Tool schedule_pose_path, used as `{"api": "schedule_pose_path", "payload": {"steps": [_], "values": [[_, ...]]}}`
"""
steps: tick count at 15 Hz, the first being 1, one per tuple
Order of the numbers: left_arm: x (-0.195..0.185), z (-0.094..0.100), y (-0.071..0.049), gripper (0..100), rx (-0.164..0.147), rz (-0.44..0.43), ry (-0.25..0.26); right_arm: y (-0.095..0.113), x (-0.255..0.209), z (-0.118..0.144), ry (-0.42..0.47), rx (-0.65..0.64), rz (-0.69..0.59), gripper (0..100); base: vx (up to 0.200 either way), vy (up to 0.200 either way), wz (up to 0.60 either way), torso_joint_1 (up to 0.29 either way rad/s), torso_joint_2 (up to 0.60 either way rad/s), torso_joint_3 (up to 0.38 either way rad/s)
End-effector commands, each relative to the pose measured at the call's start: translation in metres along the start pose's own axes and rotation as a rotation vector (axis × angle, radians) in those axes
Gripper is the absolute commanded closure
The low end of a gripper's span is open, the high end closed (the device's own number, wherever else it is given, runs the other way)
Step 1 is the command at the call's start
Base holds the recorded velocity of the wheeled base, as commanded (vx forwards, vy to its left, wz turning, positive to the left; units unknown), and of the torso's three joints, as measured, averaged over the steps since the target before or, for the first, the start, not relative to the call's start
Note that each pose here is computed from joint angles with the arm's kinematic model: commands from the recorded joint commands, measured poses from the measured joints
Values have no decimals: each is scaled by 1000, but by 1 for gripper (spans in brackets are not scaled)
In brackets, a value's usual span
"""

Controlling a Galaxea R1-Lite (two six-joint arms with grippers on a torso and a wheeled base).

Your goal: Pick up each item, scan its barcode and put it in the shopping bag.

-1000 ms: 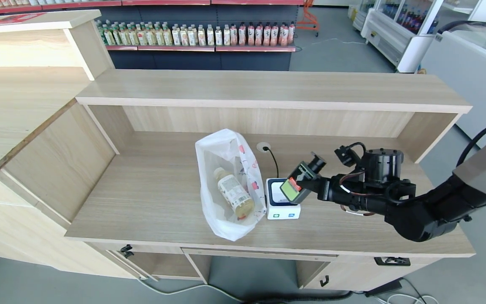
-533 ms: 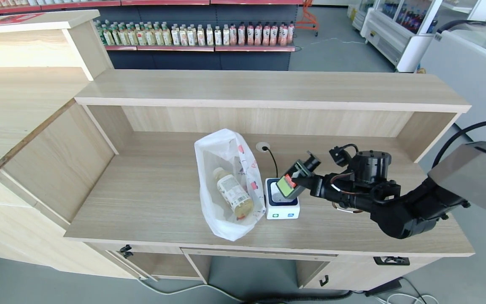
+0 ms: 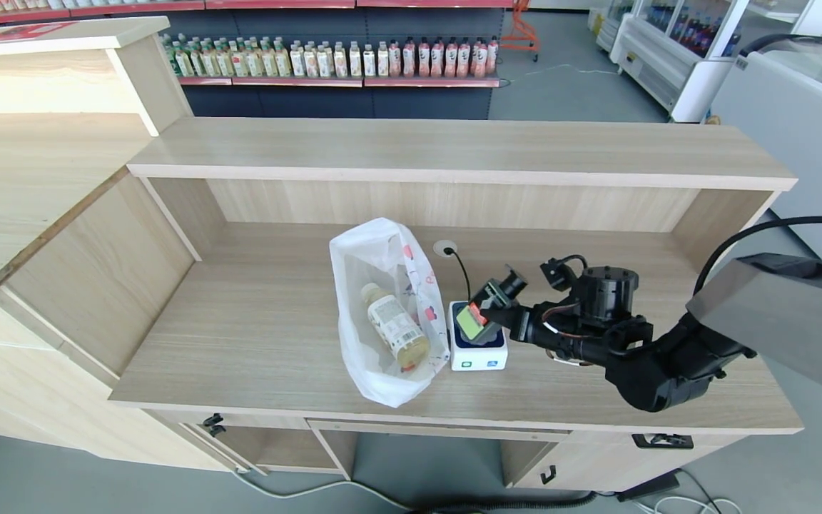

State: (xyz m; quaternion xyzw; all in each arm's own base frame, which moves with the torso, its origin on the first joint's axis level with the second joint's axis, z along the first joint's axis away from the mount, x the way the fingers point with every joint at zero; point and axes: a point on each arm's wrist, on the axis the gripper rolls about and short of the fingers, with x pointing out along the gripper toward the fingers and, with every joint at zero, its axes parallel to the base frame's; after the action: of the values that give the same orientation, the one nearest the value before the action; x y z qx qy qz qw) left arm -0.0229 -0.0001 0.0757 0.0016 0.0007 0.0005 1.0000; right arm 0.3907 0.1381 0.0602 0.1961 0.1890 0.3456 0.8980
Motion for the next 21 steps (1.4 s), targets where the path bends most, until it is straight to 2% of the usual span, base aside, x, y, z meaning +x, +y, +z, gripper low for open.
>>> {"api": "schedule_pose_path", "payload": {"steps": [1,4,12,14,16,17,19,21], "values": [[0,0,0,0,0,0,0,-2,5,-7,15,5,-2,100,0,0,0,0,0,0],[0,0,0,0,0,0,0,-4,15,-6,-13,-3,-27,100,0,0,0,0,0,0],[0,0,0,0,-2,0,0,0,14,-3,-22,-9,-25,100,0,0,0,0,0,0],[0,0,0,0,-2,0,0,10,8,10,-51,2,-7,100,0,0,0,0,0,0],[0,0,0,0,-2,0,0,38,-15,43,-128,69,42,100,0,0,0,0,0,0],[0,0,0,0,-2,0,0,42,-22,47,-136,63,42,100,0,0,0,0,0,0],[0,0,0,0,-2,0,0,58,-59,65,-161,-63,17,100,0,0,0,0,0,0],[0,0,0,0,-2,0,0,69,-86,68,-153,-145,-8,100,0,0,0,0,0,0]]}}
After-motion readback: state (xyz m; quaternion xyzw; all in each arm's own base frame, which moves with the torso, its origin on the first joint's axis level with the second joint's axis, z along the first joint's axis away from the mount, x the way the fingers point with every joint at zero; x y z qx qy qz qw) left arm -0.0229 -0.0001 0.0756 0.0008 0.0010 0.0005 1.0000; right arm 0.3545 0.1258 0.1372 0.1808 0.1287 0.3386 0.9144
